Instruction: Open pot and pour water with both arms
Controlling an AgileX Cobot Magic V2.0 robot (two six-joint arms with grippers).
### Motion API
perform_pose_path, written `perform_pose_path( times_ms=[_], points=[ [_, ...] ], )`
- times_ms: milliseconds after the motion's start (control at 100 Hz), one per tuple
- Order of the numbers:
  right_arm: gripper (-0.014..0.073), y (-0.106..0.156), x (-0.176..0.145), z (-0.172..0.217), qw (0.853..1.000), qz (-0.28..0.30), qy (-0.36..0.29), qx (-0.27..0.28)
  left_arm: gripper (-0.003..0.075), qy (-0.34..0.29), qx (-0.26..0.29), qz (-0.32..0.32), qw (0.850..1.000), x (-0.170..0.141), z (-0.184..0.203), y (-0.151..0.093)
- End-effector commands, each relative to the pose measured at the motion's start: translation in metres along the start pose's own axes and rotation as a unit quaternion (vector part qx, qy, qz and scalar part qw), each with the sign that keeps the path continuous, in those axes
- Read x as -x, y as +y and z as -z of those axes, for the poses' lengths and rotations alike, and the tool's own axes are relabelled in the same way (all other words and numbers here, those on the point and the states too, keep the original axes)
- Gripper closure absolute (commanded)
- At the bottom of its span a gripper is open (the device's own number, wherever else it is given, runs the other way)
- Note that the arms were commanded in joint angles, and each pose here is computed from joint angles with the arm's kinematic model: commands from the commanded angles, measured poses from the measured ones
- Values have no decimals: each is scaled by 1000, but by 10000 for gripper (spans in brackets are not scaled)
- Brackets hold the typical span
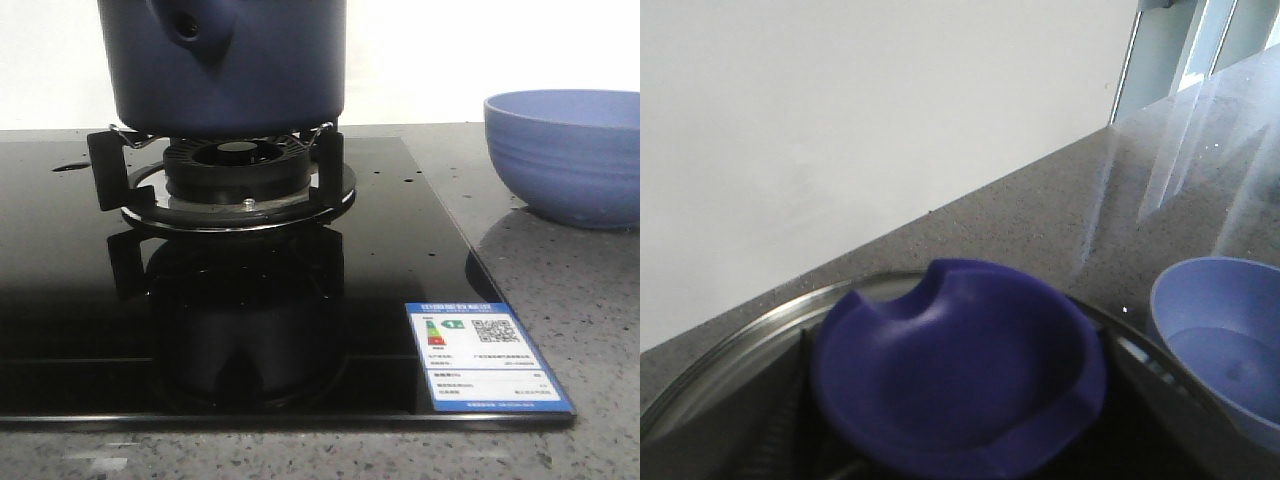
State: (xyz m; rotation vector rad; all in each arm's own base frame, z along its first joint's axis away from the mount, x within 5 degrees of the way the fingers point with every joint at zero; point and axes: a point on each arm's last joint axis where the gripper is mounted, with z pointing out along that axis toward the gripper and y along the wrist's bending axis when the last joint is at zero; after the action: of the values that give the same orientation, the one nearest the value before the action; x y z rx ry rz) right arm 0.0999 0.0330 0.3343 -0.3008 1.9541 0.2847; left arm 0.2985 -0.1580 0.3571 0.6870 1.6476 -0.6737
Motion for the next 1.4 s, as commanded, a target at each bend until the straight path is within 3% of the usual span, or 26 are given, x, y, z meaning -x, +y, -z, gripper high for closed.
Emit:
perform_pose_path(
  times_ms=[0, 440, 640, 890, 1160, 1280, 1390],
  points=[
    [93, -1, 15, 3, 999, 7, -38, -9, 282, -66, -10, -4, 998, 39, 19, -9],
    [93, -15, 15, -34, 999, -18, 16, -25, 282, -128, 67, -37, 989, 72, 81, 14],
    [93, -36, 40, -54, 995, -48, 63, -53, 282, -150, 125, -51, 979, 83, 115, 27],
    [93, -78, 71, -85, 979, -120, 149, -75, 282, -150, 177, -76, 970, 87, 140, 38],
    [95, -108, 63, -136, 957, -139, 245, -66, 282, -150, 181, -76, 969, 87, 142, 40],
    [166, -116, 53, -151, 948, -138, 278, -67, 282, -149, 181, -75, 969, 87, 142, 41],
    [344, -120, 47, -158, 944, -142, 291, -66, 282, -147, 182, -75, 969, 86, 141, 42]
  ],
)
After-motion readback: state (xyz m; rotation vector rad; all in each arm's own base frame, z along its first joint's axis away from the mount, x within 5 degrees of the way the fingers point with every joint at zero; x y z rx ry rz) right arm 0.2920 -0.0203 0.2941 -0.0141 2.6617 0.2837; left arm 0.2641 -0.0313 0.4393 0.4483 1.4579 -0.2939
